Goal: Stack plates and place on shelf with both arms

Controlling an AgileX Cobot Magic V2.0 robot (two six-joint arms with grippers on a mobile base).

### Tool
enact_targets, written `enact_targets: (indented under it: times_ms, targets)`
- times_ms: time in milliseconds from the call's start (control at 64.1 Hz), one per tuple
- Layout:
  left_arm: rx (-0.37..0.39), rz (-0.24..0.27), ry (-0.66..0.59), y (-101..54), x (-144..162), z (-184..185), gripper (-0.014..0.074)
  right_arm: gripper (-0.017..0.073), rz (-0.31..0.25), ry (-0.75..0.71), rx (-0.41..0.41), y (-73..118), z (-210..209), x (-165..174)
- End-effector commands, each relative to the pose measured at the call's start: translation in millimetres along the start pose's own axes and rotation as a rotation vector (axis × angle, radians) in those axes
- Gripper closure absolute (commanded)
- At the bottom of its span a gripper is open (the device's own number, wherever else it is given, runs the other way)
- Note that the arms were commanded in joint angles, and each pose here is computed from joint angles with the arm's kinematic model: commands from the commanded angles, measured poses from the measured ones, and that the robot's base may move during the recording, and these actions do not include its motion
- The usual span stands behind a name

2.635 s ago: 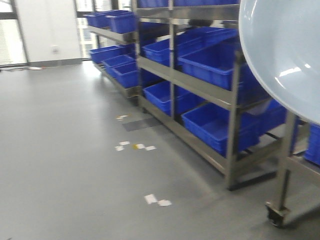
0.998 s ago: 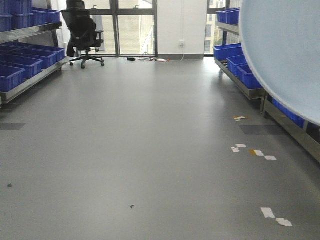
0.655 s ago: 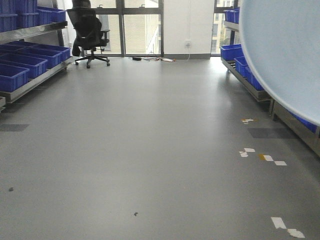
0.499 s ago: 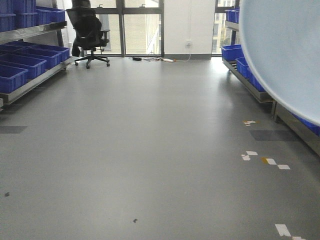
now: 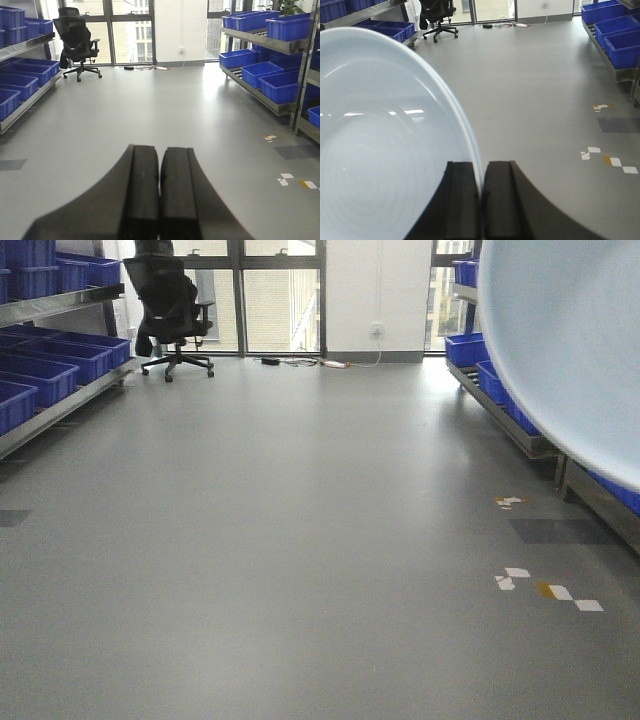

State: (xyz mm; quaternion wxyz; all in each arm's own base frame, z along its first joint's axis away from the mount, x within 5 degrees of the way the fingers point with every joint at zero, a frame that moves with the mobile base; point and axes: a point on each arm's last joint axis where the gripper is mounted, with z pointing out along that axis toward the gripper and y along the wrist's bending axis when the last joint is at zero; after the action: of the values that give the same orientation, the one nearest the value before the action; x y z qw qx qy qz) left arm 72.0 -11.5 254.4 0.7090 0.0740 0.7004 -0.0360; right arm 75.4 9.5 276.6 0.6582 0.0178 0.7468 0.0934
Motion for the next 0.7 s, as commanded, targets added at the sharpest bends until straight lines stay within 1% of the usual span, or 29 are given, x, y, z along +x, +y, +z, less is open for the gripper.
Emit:
enact_targets:
  times_ms: [0,686]
  targets:
    - [-0.021,-0.003,-0.098,2.3,-16.8,0.0,0.0513,0.0519,0.003,-0.127,-0.001,1.5,-2.6,-19.6]
    - [-0.021,-0.003,-0.098,2.3,-16.8,0.0,0.0513,0.0519,0.003,-0.126,-0.001,1.5,-2.6,-19.6]
